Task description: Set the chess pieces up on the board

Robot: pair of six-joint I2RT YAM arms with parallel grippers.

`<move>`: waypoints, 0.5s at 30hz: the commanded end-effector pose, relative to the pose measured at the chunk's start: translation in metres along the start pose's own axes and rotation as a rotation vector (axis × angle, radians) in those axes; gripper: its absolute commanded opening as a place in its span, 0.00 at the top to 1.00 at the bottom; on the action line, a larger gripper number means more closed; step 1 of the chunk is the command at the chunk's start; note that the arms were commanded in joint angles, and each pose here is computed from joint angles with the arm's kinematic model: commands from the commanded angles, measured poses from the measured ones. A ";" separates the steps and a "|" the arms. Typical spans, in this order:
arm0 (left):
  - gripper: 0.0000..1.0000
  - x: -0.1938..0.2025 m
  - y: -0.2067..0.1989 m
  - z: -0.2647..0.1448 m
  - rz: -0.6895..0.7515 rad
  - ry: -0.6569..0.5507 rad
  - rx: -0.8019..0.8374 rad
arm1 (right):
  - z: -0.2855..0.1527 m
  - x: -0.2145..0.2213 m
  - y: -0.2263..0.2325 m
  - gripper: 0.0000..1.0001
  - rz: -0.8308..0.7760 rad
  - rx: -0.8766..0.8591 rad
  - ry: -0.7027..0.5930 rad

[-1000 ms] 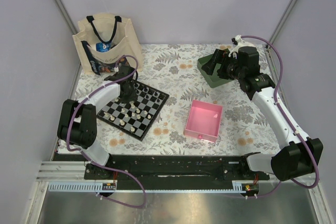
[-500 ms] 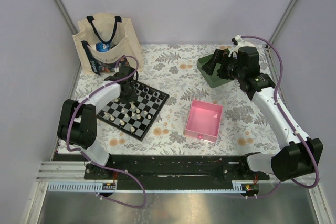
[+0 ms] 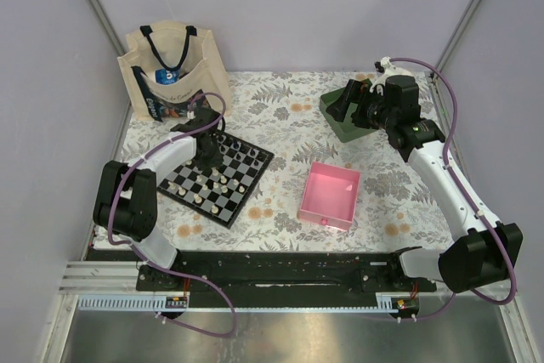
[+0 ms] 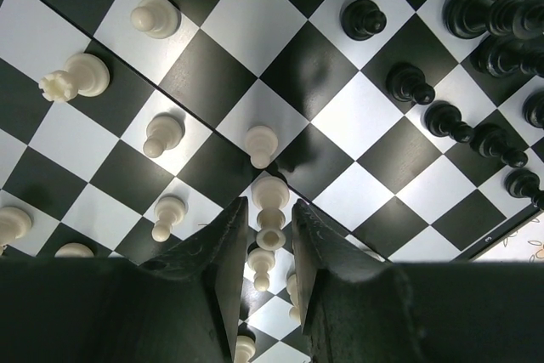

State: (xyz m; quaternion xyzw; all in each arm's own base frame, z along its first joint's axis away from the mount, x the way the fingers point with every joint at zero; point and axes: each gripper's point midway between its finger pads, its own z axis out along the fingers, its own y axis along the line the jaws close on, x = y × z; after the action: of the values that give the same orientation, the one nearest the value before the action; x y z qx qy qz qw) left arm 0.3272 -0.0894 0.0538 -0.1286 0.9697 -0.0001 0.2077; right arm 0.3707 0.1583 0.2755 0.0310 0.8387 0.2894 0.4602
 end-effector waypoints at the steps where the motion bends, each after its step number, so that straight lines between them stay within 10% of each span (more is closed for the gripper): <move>1: 0.70 -0.007 -0.003 -0.002 0.002 -0.030 0.002 | 0.001 -0.011 0.006 0.01 -0.019 -0.018 -0.037; 15: 0.84 -0.013 -0.005 -0.004 -0.005 -0.043 0.006 | 0.001 -0.009 0.004 0.01 -0.024 -0.012 -0.036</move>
State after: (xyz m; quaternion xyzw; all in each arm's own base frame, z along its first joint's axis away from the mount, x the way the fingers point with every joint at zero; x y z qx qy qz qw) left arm 0.3271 -0.0896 0.0539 -0.1283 0.9697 0.0003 0.2079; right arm 0.3707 0.1583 0.2755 0.0310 0.8387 0.2894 0.4602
